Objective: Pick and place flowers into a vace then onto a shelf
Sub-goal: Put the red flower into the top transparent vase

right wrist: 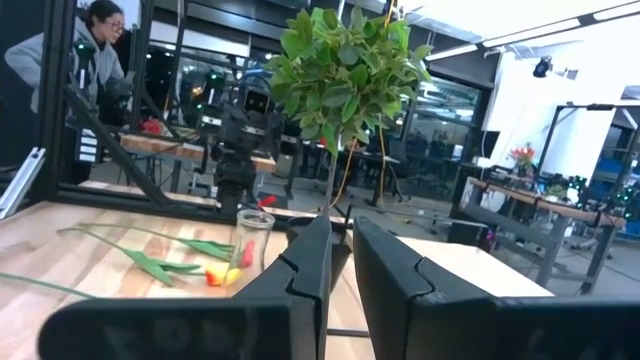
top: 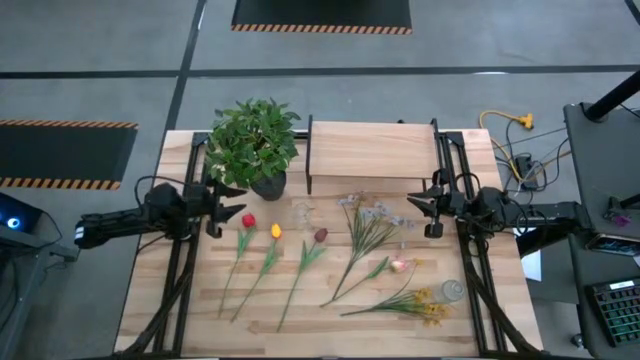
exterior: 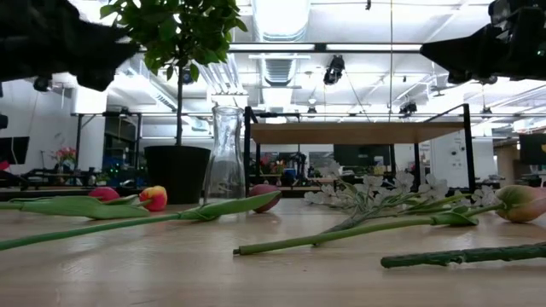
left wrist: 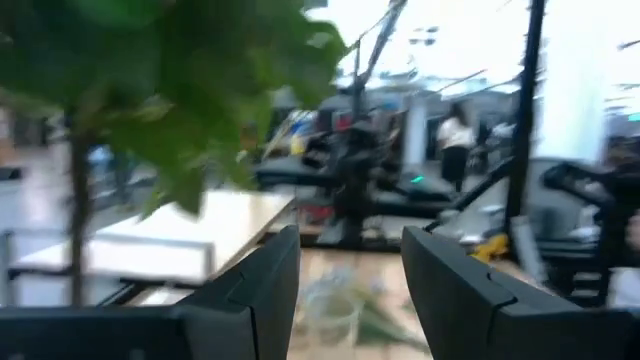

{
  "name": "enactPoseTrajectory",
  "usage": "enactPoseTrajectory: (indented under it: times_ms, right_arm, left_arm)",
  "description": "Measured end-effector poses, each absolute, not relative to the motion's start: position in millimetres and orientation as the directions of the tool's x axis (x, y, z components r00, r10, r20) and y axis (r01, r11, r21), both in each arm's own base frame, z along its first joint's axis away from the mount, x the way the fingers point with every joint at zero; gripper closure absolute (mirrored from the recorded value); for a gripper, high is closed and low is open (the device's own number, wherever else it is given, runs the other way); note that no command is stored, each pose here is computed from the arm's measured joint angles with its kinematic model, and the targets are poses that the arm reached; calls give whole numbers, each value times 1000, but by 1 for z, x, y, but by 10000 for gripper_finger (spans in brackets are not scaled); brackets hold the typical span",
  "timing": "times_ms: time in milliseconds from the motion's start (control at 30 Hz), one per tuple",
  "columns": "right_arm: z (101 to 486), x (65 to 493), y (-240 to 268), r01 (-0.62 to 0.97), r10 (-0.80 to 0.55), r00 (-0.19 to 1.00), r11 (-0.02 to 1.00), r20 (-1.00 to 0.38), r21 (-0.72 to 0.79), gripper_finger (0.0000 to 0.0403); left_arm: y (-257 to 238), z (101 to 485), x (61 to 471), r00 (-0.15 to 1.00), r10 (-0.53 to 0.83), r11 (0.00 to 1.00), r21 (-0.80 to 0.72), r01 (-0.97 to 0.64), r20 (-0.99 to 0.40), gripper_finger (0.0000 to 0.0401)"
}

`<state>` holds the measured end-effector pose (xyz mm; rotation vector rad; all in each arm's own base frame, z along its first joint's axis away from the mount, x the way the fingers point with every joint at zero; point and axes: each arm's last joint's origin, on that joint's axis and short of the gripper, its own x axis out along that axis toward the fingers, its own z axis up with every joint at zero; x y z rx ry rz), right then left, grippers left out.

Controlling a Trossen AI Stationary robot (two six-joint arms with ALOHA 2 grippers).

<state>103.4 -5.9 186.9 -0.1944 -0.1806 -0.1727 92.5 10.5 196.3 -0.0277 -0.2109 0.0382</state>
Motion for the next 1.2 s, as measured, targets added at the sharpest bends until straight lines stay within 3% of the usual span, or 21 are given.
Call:
enactPoseTrajectory:
  times_ms: [267,567,767,1200]
  right_arm:
    - [187,103,-6,186,-152,969,967,194,-172,364]
    - [187,103,-6,187,-151,969,965,194,-184,364]
    - [186,104,-6,180,-151,971,972,185,-152,364]
    - [183,104,-6,173,-151,976,976,159,-133,364]
  left_arm:
    - [5,205,90,948,-132,989,-28,146,291,240]
    - [2,214,90,949,-237,864,-400,304,208,240]
    - [2,226,93,961,-249,829,-486,276,120,240]
    - [-2,255,92,866,-270,776,-628,-63,-421,240]
